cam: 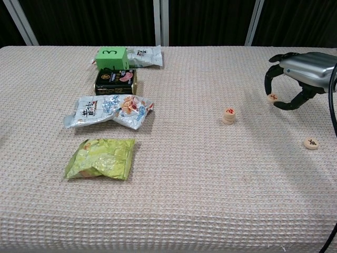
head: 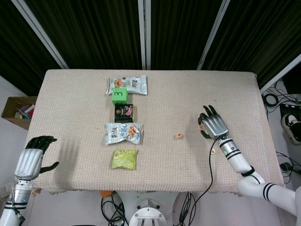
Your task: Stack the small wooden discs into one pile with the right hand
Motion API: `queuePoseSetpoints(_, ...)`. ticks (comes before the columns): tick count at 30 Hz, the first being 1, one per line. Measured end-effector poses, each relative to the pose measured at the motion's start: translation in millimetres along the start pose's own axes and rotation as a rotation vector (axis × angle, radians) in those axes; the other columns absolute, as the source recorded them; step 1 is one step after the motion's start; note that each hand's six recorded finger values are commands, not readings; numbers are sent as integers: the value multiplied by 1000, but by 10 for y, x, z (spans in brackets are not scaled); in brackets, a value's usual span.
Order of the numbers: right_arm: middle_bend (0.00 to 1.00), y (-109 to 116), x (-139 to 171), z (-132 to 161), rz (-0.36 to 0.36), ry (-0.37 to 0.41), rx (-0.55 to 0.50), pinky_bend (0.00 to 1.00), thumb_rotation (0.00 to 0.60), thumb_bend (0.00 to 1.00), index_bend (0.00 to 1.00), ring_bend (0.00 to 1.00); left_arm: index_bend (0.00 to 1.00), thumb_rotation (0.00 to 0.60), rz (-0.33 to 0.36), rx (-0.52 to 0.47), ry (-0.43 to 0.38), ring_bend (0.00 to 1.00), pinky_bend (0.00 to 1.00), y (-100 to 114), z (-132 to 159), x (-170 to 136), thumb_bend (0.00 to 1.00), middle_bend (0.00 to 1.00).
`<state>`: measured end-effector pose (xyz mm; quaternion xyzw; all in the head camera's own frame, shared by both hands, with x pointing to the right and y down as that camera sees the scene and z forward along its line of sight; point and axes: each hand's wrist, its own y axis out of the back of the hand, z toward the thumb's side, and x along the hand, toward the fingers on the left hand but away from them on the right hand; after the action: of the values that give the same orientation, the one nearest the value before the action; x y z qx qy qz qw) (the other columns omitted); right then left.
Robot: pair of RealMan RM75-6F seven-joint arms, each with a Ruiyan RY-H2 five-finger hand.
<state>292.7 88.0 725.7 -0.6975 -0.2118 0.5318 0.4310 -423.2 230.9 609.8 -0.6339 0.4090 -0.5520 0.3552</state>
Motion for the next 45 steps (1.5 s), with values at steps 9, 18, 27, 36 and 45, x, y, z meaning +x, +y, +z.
queuePoseSetpoints(9, 292, 210, -45, 556, -4, 153, 61, 0, 600, 343, 546, 0, 258, 600, 2, -10, 18, 170, 185, -11, -49, -63, 85, 226)
queuePoseSetpoints(18, 286, 150, -73, 737, 24, 191, 100, 0, 600, 339, 527, 0, 257, 600, -2, -17, 19, 169, 186, -40, -61, -63, 86, 223)
queuePoseSetpoints(27, 283, 125, -107, 803, 20, 205, 119, 0, 600, 337, 511, 0, 256, 600, 0, -17, 18, 170, 185, -37, -67, -51, 86, 222)
queuePoseSetpoints(36, 281, 110, -143, 859, 20, 216, 119, 0, 600, 333, 491, 0, 256, 600, 0, -17, 24, 169, 185, -36, -84, -59, 86, 222)
queuePoseSetpoints(45, 280, 112, -144, 863, 17, 215, 122, 0, 600, 328, 470, 0, 255, 600, -2, -16, 22, 170, 185, -39, -85, -54, 85, 222)
